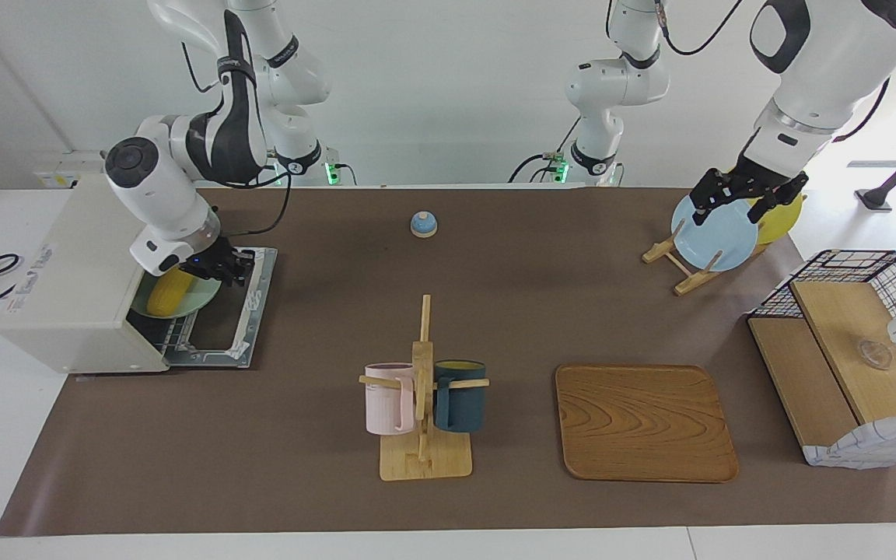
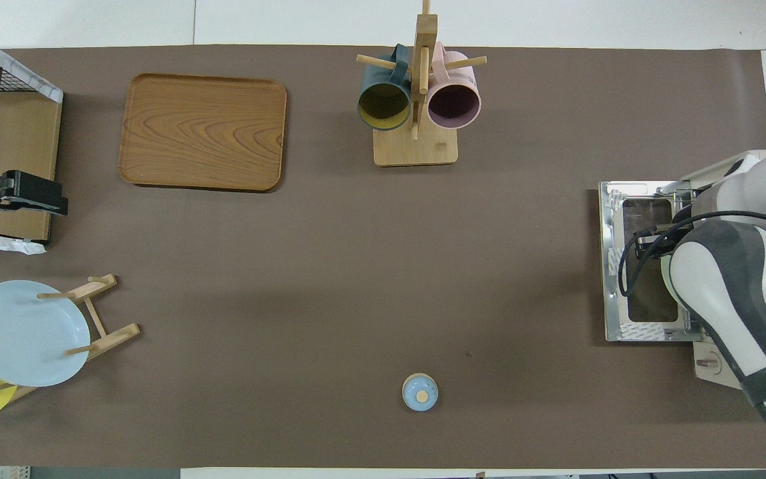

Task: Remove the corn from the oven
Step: 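Grasp the green plate rim inside the oven with the right gripper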

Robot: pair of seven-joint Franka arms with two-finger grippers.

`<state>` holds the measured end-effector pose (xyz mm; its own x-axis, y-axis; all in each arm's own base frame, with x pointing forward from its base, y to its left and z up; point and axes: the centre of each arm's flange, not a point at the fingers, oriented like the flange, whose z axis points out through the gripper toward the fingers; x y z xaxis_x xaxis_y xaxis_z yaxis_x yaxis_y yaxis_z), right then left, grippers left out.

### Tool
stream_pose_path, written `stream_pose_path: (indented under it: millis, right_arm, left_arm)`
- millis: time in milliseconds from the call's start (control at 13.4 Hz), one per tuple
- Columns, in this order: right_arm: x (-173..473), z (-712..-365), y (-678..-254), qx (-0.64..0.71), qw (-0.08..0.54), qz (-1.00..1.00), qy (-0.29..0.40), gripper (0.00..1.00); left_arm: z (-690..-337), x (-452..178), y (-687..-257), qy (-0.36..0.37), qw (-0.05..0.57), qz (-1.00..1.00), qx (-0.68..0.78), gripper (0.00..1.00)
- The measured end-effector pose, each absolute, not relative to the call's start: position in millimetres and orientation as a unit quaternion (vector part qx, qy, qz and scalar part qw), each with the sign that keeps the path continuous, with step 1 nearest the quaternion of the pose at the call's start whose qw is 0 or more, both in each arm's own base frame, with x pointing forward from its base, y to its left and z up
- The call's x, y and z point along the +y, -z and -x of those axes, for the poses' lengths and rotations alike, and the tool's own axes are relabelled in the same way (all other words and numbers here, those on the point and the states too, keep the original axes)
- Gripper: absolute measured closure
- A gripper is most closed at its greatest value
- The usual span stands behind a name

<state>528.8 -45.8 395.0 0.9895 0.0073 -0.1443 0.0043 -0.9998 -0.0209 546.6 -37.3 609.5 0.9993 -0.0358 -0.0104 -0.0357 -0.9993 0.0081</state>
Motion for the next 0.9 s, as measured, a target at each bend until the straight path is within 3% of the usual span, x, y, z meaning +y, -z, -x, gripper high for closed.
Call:
stream_pose_path:
  millis: [896]
  right_arm:
    - [-65, -511, -377, -0.016, -0.009, 0.995, -0.095, 0.69]
  left_arm:
    - [-546, -39, -609, 0.006, 0.004, -1.0, -0.019, 0.0]
